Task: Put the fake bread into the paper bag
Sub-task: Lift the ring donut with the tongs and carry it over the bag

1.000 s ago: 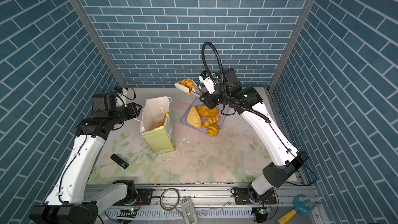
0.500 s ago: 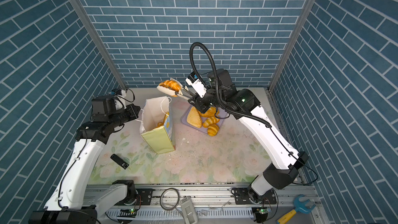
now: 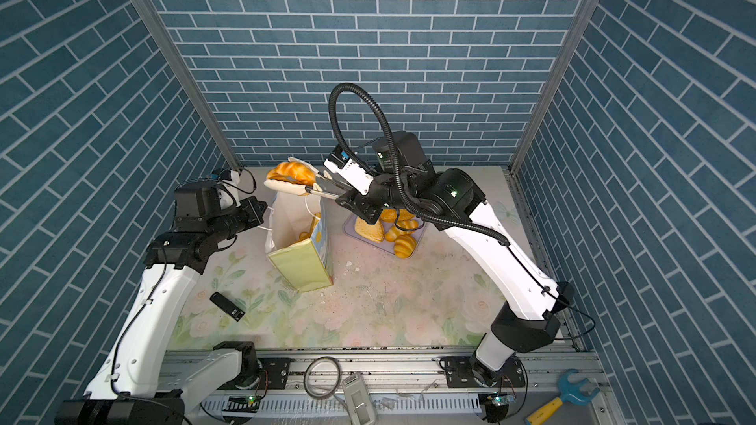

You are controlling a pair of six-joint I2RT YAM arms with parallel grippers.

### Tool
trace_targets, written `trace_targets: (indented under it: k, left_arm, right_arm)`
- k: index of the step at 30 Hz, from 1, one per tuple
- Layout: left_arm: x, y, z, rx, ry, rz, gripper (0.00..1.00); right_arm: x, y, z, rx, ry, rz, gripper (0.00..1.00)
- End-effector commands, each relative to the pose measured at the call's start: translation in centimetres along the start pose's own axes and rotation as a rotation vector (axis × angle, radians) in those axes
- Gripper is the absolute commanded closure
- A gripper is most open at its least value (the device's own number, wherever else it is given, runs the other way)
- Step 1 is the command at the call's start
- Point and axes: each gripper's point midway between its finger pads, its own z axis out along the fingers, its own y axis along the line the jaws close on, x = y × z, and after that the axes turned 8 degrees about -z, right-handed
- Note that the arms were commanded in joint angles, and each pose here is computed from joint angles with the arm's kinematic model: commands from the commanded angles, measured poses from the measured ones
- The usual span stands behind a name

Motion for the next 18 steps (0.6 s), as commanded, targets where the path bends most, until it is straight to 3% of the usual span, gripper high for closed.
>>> trace_targets:
  k: [1, 10, 18]
  left_arm:
    - [0.2, -0.2, -0.3, 0.015, -0.007, 0.001, 0.97]
    - [0.4, -0.1, -0.4, 0.014, -0.007, -0.009, 0.97]
    - [0.4, -0.2, -0.4, 0.018, -0.01, -0.013, 0.97]
  right_arm:
    - [0.0, 0.3, 0.4, -0.004, 0.018, -0.074, 0.6]
    - [1.8, 1.2, 3.3, -0.015, 0.118, -0.128, 0.59]
    - [3.4, 0.7, 5.0, 0.014, 0.203, -0.145, 0.51]
